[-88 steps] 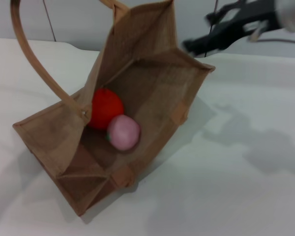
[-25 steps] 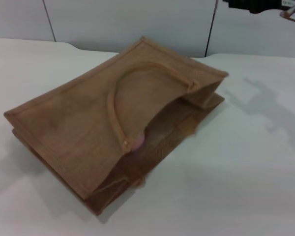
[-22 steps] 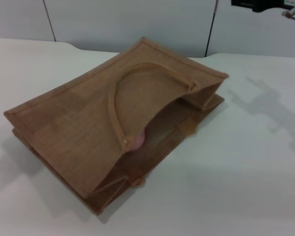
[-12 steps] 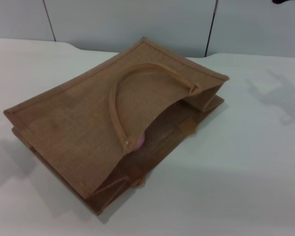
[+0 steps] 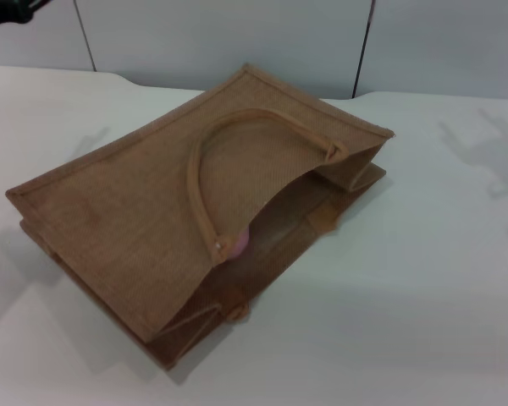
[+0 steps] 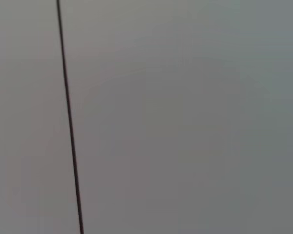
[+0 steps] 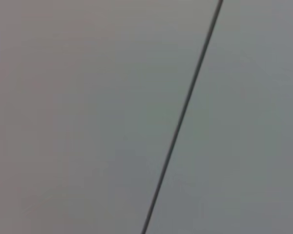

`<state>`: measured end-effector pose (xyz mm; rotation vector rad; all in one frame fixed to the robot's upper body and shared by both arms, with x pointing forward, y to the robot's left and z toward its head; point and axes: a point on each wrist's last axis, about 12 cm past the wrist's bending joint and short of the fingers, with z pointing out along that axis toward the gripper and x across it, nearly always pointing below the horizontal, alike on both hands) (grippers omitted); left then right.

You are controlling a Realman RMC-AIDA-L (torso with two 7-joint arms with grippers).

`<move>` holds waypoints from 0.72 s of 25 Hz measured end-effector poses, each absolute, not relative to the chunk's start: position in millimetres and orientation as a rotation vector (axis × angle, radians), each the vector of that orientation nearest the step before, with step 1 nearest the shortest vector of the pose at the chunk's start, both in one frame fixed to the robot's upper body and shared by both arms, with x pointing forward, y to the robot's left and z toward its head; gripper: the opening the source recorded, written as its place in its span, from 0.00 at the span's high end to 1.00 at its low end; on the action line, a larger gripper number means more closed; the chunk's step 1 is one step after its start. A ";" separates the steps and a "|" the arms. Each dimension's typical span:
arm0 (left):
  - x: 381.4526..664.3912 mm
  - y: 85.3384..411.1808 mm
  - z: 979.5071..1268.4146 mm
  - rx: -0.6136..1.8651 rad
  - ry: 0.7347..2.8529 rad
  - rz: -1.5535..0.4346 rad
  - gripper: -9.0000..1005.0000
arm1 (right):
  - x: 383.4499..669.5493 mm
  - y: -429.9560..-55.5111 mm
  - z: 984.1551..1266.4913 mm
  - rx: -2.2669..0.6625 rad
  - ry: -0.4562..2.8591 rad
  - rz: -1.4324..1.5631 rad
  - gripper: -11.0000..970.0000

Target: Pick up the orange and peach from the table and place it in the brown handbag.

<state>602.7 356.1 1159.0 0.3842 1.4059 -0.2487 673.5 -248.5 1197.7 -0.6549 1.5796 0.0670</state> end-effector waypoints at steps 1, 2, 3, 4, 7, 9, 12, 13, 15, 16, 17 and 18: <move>603.5 355.0 1158.4 0.388 1.411 -0.246 0.13 | 673.5 -248.5 1197.7 -0.655 1.580 0.067 0.22; 604.4 353.8 1158.1 0.391 1.414 -0.245 0.13 | 673.9 -247.4 1198.1 -0.660 1.578 0.068 0.22; 605.9 351.5 1157.6 0.398 1.420 -0.243 0.13 | 674.5 -244.5 1196.3 -0.671 1.584 0.075 0.22; 606.7 349.6 1157.9 0.407 1.421 -0.245 0.13 | 674.5 -244.5 1196.3 -0.671 1.584 0.075 0.22; 607.8 345.9 1160.7 0.430 1.414 -0.250 0.13 | 675.2 -240.0 1192.3 -0.703 1.596 0.107 0.22; 607.3 345.8 1161.3 0.436 1.413 -0.248 0.13 | 675.6 -239.4 1190.5 -0.710 1.604 0.135 0.22; 603.6 351.1 1160.9 0.409 1.397 -0.225 0.13 | 673.4 -242.3 1194.8 -0.671 1.586 0.152 0.22; 602.6 352.6 1161.2 0.396 1.391 -0.224 0.13 | 671.3 -244.9 1197.3 -0.655 1.571 0.148 0.22; 598.5 360.3 1162.8 0.335 1.360 -0.213 0.13 | 668.5 -249.0 1199.8 -0.633 1.548 0.124 0.21; 596.2 364.3 1162.4 0.307 1.350 -0.206 0.13 | 667.5 -252.4 1199.9 -0.614 1.540 0.103 0.21; 593.4 369.4 1161.6 0.273 1.340 -0.194 0.13 | 667.6 -254.6 1199.1 -0.594 1.541 0.085 0.21; 590.2 374.6 1159.7 0.242 1.337 -0.180 0.13 | 667.6 -256.7 1197.9 -0.575 1.543 0.065 0.22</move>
